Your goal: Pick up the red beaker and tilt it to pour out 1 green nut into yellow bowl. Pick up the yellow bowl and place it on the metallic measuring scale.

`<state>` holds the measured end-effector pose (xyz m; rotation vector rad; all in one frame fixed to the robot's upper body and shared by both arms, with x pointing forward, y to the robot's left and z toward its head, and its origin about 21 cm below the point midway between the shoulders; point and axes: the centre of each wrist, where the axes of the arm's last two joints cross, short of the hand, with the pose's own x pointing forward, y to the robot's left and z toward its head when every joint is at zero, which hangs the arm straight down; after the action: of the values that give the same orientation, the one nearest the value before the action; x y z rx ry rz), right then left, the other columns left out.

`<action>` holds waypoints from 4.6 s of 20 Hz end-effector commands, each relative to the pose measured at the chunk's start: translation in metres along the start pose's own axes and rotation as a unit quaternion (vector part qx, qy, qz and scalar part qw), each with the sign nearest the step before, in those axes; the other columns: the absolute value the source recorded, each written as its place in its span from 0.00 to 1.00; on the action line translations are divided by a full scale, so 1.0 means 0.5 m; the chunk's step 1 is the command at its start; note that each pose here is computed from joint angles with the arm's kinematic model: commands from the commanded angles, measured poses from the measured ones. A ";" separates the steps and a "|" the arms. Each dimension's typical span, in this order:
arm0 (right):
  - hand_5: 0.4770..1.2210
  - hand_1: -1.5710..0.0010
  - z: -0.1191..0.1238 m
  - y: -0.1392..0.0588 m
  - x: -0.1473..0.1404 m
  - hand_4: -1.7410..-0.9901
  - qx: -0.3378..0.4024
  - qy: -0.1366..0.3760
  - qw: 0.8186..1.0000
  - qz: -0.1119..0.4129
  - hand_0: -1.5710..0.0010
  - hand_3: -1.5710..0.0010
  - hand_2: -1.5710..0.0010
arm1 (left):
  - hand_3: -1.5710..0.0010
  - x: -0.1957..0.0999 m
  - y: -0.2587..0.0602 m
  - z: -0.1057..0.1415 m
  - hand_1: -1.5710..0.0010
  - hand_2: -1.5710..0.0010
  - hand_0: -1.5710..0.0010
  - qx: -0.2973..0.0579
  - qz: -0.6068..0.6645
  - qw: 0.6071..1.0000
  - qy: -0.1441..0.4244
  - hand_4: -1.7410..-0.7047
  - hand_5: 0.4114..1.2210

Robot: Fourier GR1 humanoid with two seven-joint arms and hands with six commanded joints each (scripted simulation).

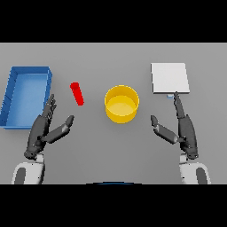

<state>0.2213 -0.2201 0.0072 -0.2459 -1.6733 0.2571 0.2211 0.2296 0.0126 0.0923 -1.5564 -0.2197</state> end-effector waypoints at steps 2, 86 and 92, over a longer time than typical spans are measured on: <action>0.18 1.00 0.004 0.002 -0.003 0.69 0.007 -0.006 1.000 -0.013 1.00 1.00 1.00 | 1.00 -0.017 -0.016 -0.015 1.00 1.00 1.00 -0.011 -0.007 1.000 0.008 0.55 0.24; 0.24 1.00 0.013 -0.001 -0.010 0.60 -0.003 0.002 0.999 -0.042 1.00 1.00 1.00 | 0.10 0.243 -0.237 -0.371 0.00 0.00 0.00 -0.227 -0.751 0.603 -0.144 0.02 1.00; 0.21 1.00 0.011 -0.008 -0.004 0.60 -0.010 -0.001 0.999 -0.045 1.00 1.00 1.00 | 0.03 0.241 -0.278 -0.366 0.00 0.00 0.00 -0.254 -0.825 0.479 -0.158 0.01 1.00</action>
<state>0.2160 -0.2248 0.0057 -0.1854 -1.6866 0.1733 0.3917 0.0552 0.1002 1.1487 -1.1105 -2.3325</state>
